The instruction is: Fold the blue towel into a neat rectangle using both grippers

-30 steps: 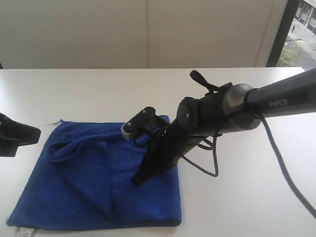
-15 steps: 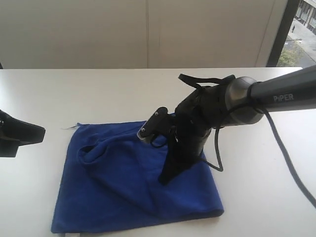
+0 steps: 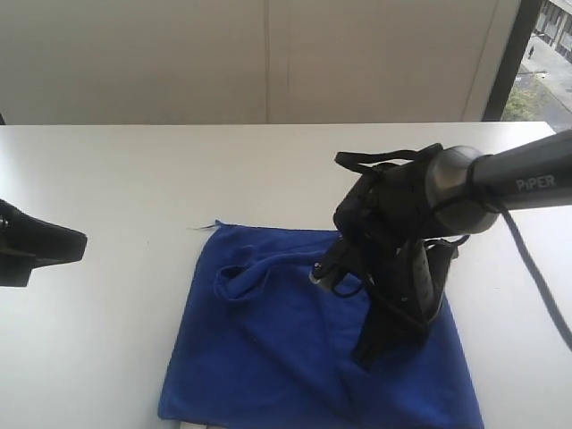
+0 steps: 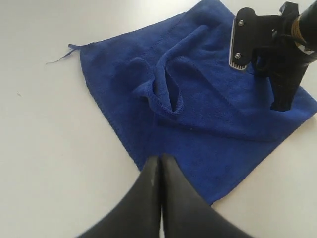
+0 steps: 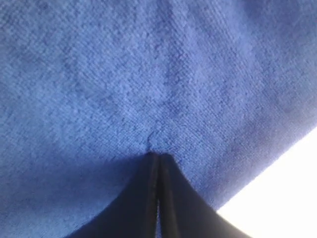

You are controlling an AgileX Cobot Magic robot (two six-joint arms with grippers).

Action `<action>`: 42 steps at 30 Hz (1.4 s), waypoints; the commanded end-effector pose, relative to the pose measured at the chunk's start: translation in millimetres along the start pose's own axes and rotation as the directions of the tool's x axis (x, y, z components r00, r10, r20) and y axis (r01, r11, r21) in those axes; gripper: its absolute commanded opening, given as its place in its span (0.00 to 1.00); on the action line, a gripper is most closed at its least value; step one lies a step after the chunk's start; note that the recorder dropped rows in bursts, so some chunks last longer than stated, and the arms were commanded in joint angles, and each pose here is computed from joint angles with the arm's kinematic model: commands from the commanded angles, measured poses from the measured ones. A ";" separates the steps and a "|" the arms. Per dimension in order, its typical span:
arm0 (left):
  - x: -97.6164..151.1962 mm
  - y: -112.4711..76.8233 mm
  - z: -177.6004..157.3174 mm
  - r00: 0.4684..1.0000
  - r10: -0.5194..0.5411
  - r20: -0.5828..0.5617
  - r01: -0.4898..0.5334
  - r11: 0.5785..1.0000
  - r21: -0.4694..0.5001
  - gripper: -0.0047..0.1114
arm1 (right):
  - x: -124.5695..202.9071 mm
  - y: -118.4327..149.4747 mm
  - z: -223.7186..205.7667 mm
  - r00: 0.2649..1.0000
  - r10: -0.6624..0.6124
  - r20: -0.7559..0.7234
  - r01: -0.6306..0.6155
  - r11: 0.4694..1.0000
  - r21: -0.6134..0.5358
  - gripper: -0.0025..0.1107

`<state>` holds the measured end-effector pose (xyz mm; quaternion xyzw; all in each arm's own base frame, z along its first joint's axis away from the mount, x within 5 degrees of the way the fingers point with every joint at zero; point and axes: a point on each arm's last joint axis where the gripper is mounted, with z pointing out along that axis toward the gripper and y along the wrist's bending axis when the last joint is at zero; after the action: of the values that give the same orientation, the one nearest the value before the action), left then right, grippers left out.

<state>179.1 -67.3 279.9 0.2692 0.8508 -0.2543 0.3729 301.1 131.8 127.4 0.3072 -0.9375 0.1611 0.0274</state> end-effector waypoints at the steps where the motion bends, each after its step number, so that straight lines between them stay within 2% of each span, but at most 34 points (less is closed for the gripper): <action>1: -1.8 -1.9 -0.6 0.999 0.030 0.027 -0.030 0.999 0.011 0.04 | 11.1 -7.0 -31.5 0.996 0.057 0.071 -0.053 0.997 -0.048 0.02; 3: -5.7 2.8 -0.9 0.995 0.070 0.066 -0.067 0.997 -0.044 0.04 | 13.0 -17.7 -58.0 0.981 0.061 0.183 -0.060 0.998 -0.010 0.02; 5: -8.6 11.5 0.8 0.994 0.069 0.090 -0.058 0.991 -0.120 0.04 | 15.3 -29.7 -88.7 0.941 0.056 0.334 -0.072 0.997 0.037 0.02; 7: -8.5 16.8 7.1 0.996 0.024 0.089 -0.013 0.993 -0.119 0.04 | 17.7 -32.1 -97.2 0.927 0.058 0.371 -0.079 0.996 0.042 0.02; 9: -6.5 21.3 16.4 0.997 -0.027 0.069 0.033 0.996 -0.088 0.04 | 18.8 -33.6 -97.8 0.928 0.054 0.370 -0.078 0.996 0.051 0.02; 12: -2.6 32.2 42.6 0.995 -0.087 -0.058 0.089 0.996 0.027 0.04 | 18.4 -31.8 -87.6 0.936 -0.017 0.350 -0.002 0.998 0.055 0.02; 15: -12.9 44.2 65.8 0.985 -0.073 -0.158 0.097 0.984 0.147 0.04 | 18.0 -36.5 -78.4 0.940 -0.030 0.339 0.017 0.999 0.042 0.02; 18: -33.3 40.8 74.8 0.989 0.092 -0.118 -0.068 0.978 0.196 0.04 | 20.7 -42.4 -71.0 0.947 -0.054 0.317 0.063 0.998 -0.017 0.02; 20: -50.3 29.9 80.3 0.962 0.266 -0.059 -0.248 0.944 0.216 0.04 | 23.8 -49.8 -64.8 0.947 -0.058 0.317 0.090 0.992 -0.088 0.02; 22: -65.6 14.4 85.4 0.913 0.409 0.000 -0.399 0.890 0.219 0.04 | 26.0 -60.8 -59.8 0.942 -0.041 0.332 0.097 0.984 -0.153 0.02; 24: -75.3 -2.8 93.4 0.819 0.570 0.057 -0.570 0.801 0.184 0.04 | 25.8 -76.6 -55.3 0.935 0.019 0.355 0.086 0.957 -0.277 0.02; 25: -77.3 -11.4 100.1 0.786 0.615 0.069 -0.617 0.771 0.160 0.04 | 24.3 -86.6 -53.0 0.928 0.064 0.367 0.070 0.938 -0.339 0.02; 28: -76.0 -29.4 117.6 0.742 0.665 0.080 -0.668 0.726 0.160 0.04 | 16.0 -102.6 -46.0 0.910 0.152 0.385 0.018 0.914 -0.405 0.02; 31: -68.2 -44.4 142.7 0.695 0.716 0.063 -0.716 0.680 0.159 0.04 | 7.0 -105.1 -33.4 0.908 0.167 0.384 0.003 0.914 -0.405 0.02; 34: -58.1 -50.4 168.6 0.618 0.785 0.030 -0.781 0.609 0.138 0.04 | 0.2 -103.2 -20.7 0.910 0.175 0.377 -0.002 0.909 -0.417 0.02; 36: -52.5 -52.3 185.1 0.610 0.792 0.000 -0.786 0.605 0.128 0.04 | -1.9 -101.3 -12.8 0.918 0.153 0.366 0.017 0.907 -0.421 0.02; 38: -47.5 -54.6 198.2 0.607 0.795 -0.010 -0.783 0.601 0.159 0.06 | -4.0 -99.8 -5.7 0.924 0.150 0.352 0.017 0.904 -0.428 0.02; 40: -43.7 -57.3 210.5 0.623 0.782 -0.019 -0.765 0.614 0.196 0.11 | -5.7 -98.6 -0.8 0.927 0.153 0.343 0.013 0.900 -0.435 0.02; 42: -40.1 -59.4 219.8 0.621 0.783 -0.023 -0.760 0.610 0.224 0.18 | -6.5 -98.4 0.8 0.926 0.156 0.343 0.010 0.900 -0.436 0.02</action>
<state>274.5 -249.9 201.0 0.6578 0.6414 -0.1126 0.3784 360.2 62.5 155.0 0.2823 -0.9495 -0.1112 -0.0803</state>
